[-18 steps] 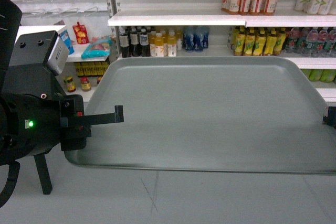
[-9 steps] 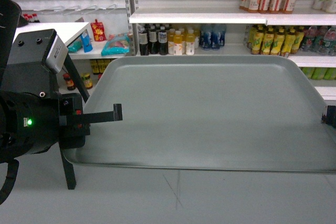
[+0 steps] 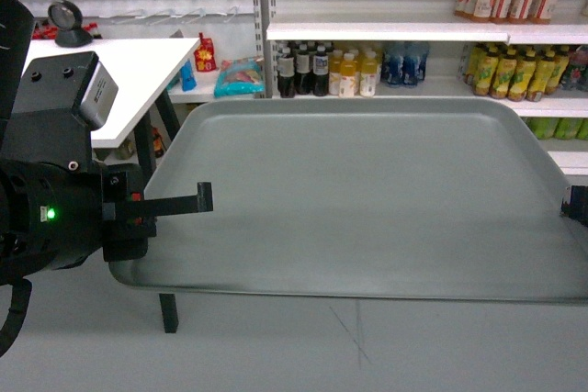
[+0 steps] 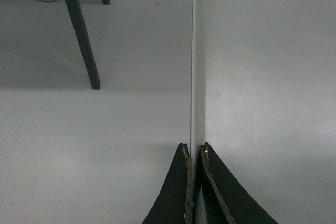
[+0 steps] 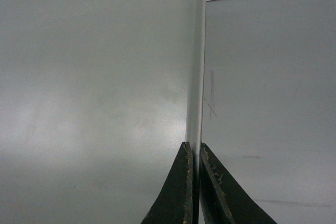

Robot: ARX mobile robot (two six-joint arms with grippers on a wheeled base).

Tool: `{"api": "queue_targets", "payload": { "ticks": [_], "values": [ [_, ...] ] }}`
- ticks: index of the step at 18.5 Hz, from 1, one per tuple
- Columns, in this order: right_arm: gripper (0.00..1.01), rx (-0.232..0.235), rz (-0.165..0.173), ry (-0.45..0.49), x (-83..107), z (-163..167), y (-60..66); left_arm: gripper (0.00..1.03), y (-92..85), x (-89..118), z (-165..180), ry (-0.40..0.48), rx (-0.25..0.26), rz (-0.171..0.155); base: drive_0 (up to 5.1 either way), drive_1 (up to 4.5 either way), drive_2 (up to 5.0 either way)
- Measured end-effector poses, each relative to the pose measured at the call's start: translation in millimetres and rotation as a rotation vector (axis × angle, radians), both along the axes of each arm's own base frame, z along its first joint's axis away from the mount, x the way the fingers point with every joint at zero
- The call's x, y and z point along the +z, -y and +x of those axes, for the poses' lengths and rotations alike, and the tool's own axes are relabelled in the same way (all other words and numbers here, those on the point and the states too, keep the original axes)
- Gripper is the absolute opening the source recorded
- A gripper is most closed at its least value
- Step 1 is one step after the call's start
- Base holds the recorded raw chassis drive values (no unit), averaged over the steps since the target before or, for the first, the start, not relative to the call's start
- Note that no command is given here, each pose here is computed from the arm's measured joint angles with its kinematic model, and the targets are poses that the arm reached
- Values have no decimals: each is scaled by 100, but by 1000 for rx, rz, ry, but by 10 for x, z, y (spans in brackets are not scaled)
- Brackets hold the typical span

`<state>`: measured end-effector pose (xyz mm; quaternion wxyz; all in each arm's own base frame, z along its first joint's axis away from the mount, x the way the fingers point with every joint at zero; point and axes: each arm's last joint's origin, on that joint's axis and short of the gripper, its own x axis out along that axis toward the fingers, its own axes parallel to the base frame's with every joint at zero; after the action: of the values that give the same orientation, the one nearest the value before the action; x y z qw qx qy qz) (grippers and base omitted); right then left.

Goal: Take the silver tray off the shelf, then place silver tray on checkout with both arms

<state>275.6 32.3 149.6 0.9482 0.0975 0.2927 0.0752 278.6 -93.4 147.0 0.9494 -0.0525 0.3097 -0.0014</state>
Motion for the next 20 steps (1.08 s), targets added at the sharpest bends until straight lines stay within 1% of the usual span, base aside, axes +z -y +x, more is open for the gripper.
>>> {"api": "queue_targets", "payload": {
  "ticks": [20],
  "values": [
    [2, -1, 0, 2, 2, 1, 0, 3, 2, 2, 1, 3, 1, 0, -494, 246, 246]
  ]
}}
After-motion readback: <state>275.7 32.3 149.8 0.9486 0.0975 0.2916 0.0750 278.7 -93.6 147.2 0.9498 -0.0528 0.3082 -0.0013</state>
